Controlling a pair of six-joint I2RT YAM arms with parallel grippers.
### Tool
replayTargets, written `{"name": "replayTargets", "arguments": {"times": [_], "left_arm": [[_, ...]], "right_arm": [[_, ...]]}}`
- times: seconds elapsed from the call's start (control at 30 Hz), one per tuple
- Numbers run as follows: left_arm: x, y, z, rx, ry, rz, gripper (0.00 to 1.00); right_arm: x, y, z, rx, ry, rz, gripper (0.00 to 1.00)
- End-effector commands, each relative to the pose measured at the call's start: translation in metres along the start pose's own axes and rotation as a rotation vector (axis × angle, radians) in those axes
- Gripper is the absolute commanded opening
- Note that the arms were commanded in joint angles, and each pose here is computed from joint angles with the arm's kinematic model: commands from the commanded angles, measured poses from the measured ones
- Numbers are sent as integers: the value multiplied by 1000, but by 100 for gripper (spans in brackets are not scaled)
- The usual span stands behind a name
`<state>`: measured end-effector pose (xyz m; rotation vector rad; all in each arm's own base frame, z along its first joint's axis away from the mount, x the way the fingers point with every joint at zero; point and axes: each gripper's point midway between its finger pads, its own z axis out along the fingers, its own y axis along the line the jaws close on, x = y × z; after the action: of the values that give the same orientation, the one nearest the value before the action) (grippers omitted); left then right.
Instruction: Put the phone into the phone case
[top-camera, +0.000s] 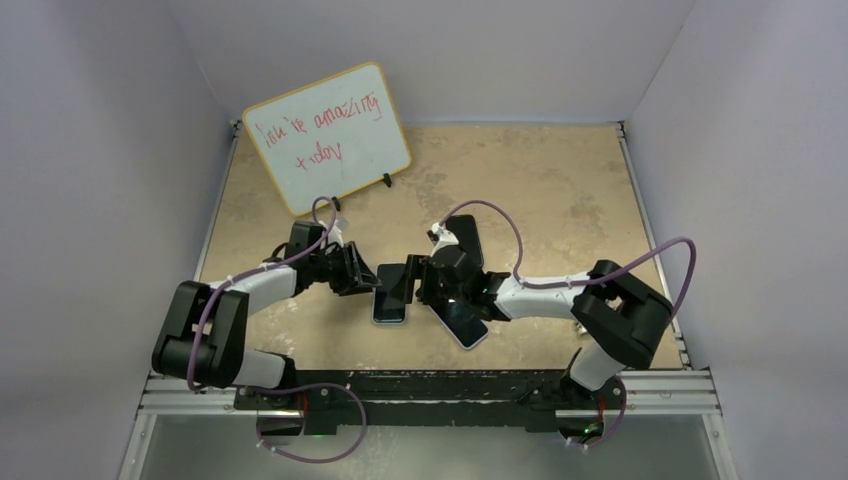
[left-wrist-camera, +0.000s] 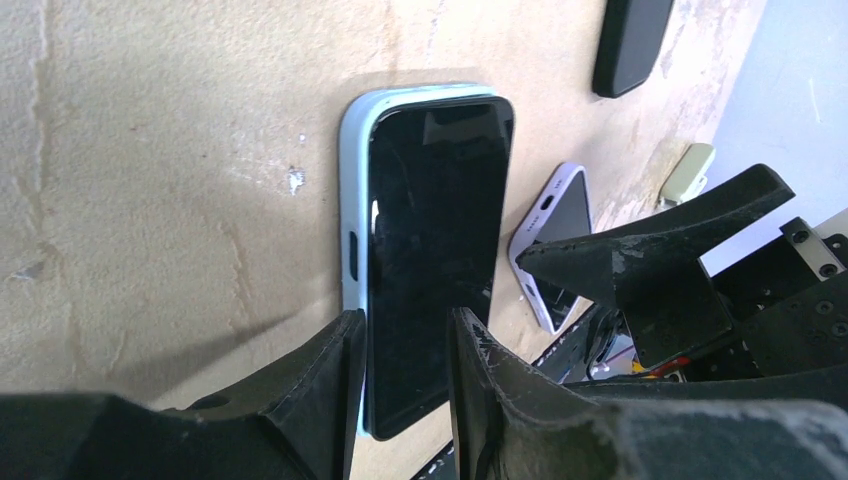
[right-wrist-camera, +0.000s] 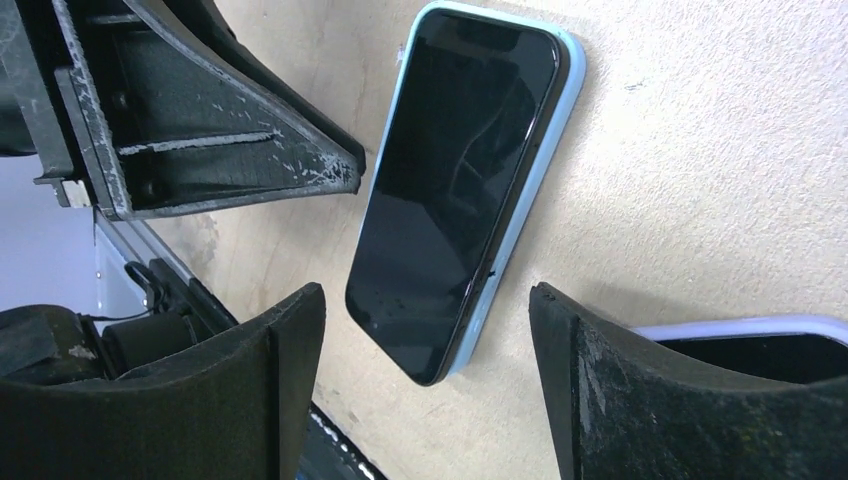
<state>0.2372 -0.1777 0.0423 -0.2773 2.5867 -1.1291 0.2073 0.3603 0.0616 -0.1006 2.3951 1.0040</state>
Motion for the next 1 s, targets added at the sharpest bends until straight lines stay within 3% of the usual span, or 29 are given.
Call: {"name": "replayTargets", "arguments": {"times": [0.0,0.27,0.4,0.8,0.97], "left_arm": [[4,16,6,-39,19,9,36],[12,30,12,-69,44,-11,24],[12,28,12,-63,40,-20,22],[16,17,10,8,33,-50,20],[17,17,10,16,24,-47,20]], "right_arm": [[-10,12,11,-48,-35,14,76],[-10,12,35,-69,-49,95,79],[2,27,42,-153,18,165,74],[-25,90,10,-528,-31,274,72],[-27,92,7,-524,-29,237,72]]}}
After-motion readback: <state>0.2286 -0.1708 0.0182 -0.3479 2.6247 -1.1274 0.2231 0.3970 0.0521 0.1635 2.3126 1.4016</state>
